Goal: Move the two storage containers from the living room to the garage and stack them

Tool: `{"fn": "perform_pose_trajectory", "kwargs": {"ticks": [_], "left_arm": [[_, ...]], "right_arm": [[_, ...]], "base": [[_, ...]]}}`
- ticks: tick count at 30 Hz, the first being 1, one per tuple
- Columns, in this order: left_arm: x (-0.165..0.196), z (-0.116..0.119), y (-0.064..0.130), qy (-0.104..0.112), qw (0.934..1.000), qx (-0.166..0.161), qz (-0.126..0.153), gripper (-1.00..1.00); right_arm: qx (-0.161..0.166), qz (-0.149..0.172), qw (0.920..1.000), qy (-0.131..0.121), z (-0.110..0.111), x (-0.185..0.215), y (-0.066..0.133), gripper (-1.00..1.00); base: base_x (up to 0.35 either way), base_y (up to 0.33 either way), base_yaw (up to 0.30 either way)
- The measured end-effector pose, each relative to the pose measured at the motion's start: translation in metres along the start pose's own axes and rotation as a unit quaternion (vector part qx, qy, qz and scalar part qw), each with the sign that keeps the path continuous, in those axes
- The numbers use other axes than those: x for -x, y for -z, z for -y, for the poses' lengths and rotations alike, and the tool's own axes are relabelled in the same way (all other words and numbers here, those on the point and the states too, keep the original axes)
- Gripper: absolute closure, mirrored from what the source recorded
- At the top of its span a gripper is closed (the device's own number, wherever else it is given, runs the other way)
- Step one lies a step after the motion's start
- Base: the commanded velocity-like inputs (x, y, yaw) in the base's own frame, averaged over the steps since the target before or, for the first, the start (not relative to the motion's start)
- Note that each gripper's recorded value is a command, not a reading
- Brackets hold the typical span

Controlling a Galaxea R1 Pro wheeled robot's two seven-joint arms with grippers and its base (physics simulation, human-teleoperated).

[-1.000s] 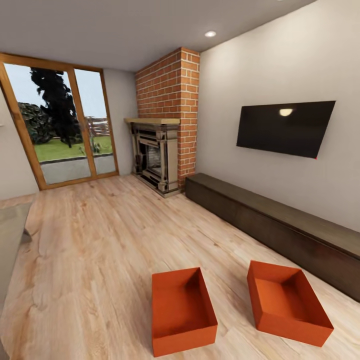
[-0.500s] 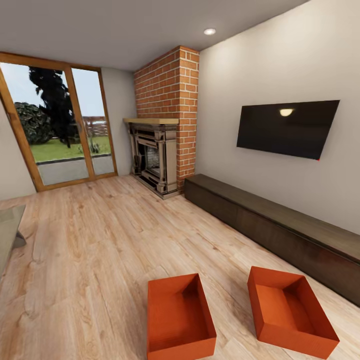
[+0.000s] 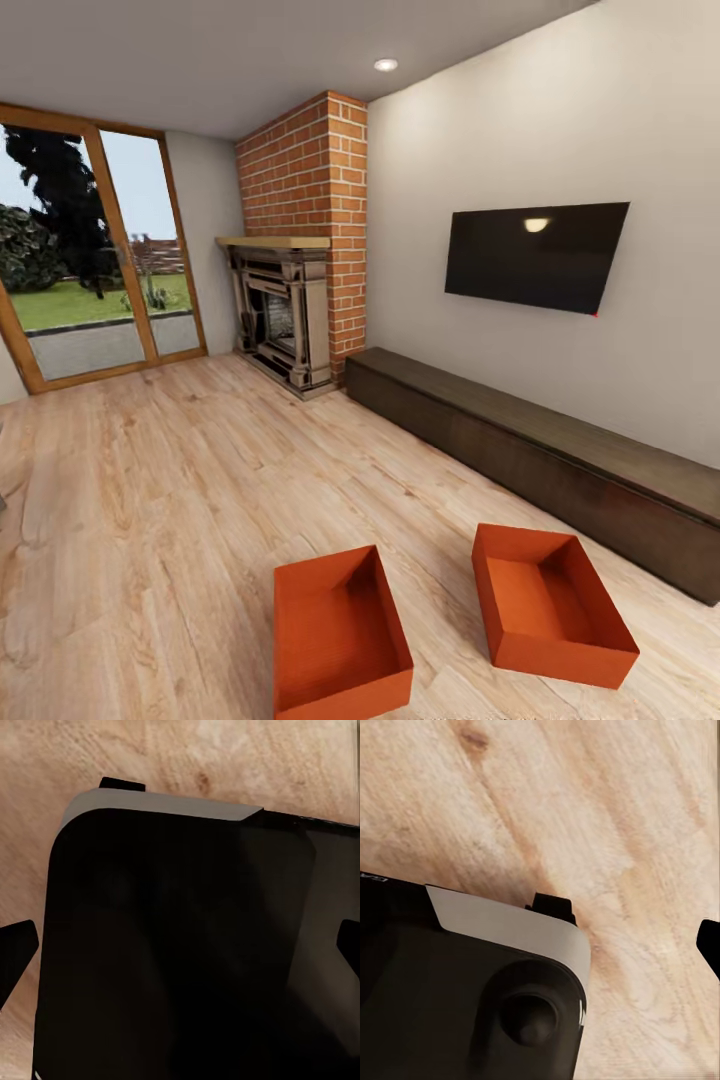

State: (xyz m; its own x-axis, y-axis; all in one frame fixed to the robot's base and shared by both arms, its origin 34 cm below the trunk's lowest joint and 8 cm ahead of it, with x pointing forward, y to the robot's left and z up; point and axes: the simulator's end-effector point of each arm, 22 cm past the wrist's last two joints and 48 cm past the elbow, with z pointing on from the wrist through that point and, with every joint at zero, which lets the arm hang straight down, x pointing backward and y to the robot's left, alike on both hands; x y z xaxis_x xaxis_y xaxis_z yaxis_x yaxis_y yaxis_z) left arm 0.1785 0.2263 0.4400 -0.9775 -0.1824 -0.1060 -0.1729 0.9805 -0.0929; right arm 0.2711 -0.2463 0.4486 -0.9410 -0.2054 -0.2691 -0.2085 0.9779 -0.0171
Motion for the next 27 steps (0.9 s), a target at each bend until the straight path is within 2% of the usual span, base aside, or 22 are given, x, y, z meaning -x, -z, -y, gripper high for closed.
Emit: {"fn": "perform_pose_trajectory", "kwargs": {"ticks": [7, 13, 27], "left_arm": [[-0.0001, -0.0001, 0.0000, -0.001, 1.0000, 0.000, 0.000, -1.00], [-0.0002, 0.0004, 0.0000, -0.002, 1.0000, -0.001, 0.000, -1.00], [-0.0006, -0.0006, 0.0002, 0.001, 1.0000, 0.000, -0.001, -1.00]], "right_arm": [[0.000, 0.000, 1.0000, 0.002, -0.0001, 0.0000, 0.0000, -1.00], [-0.001, 0.000, 1.0000, 0.000, 0.0012, -0.0002, 0.0000, -1.00], [0.002, -0.001, 1.0000, 0.003, 0.0025, -0.0010, 0.0004, -1.00]], "base": [[0.000, 0.000, -0.155], [0.014, 0.000, -0.029], [0.300, 0.000, 0.000]]}}
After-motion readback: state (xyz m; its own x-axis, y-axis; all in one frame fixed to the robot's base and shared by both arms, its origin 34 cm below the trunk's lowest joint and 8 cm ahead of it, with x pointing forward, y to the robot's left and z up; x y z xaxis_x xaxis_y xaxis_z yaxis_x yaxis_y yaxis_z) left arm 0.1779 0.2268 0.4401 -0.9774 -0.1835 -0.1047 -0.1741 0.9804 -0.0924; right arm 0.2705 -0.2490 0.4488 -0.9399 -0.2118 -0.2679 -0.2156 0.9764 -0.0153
